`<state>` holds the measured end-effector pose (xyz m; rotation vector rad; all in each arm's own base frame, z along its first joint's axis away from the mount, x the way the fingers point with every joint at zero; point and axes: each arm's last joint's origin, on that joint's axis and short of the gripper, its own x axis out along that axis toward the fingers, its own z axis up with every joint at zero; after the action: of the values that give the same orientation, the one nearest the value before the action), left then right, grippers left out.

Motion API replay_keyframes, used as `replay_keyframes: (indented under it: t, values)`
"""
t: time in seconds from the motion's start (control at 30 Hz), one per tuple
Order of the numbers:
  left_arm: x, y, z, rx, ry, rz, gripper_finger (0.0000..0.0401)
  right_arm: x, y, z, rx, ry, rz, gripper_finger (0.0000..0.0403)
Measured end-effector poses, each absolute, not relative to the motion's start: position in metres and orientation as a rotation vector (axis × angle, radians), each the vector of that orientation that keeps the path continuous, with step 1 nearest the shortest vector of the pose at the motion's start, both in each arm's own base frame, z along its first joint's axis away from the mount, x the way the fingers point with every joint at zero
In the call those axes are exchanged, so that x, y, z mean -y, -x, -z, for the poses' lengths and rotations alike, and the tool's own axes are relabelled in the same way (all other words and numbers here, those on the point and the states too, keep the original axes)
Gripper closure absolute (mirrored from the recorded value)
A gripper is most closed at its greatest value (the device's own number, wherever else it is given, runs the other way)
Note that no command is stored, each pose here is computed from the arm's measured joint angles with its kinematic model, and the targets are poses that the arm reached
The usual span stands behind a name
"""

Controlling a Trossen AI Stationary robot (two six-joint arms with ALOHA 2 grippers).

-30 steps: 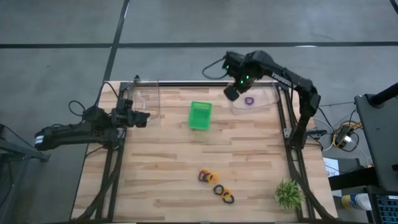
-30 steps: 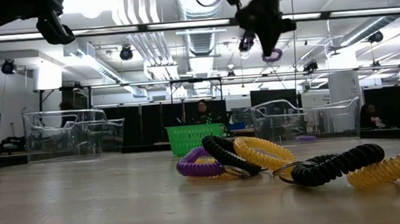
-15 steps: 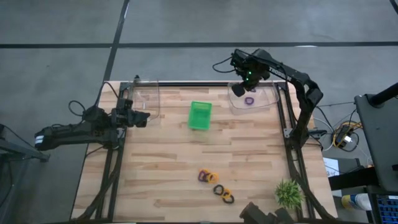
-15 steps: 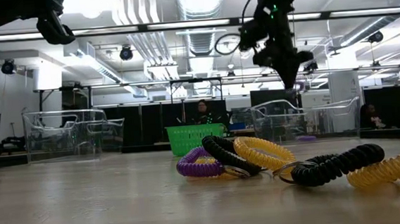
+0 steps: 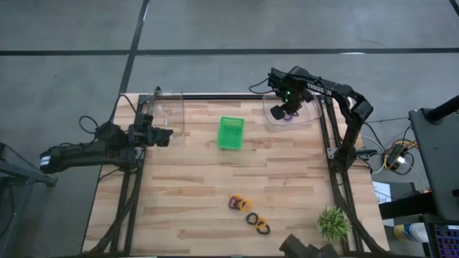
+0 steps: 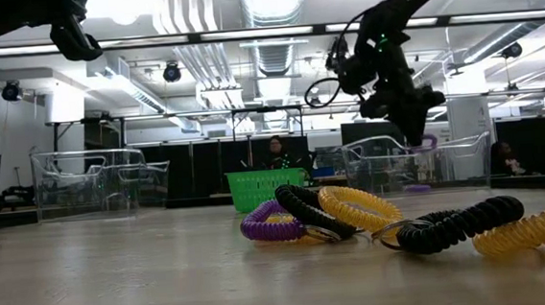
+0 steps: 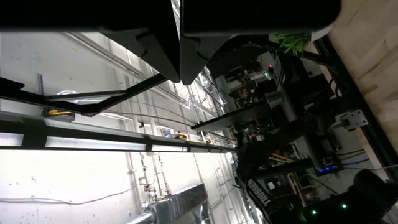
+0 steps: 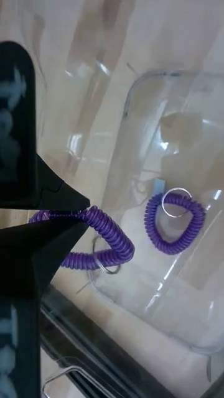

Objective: Sort spring keychains
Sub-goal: Put the bottom purple spring keychain into the right transparent bin, then put the purple spring keychain into the right transparent bin

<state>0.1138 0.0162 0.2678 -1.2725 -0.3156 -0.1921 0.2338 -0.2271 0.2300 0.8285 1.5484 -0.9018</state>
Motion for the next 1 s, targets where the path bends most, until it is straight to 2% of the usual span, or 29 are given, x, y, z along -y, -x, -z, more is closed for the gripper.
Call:
replay_keyframes:
  t: [0.13,0.37,0.5,0.67,1.0]
  values:
    - [-0.016,-0.114,-0.268,0.316,1.273,0.192,0.0398,0.228,-0.234,-0.228,-1.533,-0.825,0.914,0.037]
    - [-0.016,-0.114,-0.268,0.315,1.273,0.192,0.0398,0.23,-0.236,-0.229,-1.505,-0.829,0.927,0.0286]
    - [-0.016,-0.114,-0.268,0.315,1.272,0.193,0.0398,0.23,-0.237,-0.235,-1.474,-0.861,0.946,0.0258]
    - [-0.016,-0.114,-0.268,0.315,1.272,0.193,0.0398,0.223,-0.245,-0.245,-1.443,-0.86,0.88,0.025]
    - [-0.016,-0.114,-0.268,0.316,1.245,0.188,0.0398,0.193,-0.278,-0.266,-1.4,-0.756,0.768,0.0272]
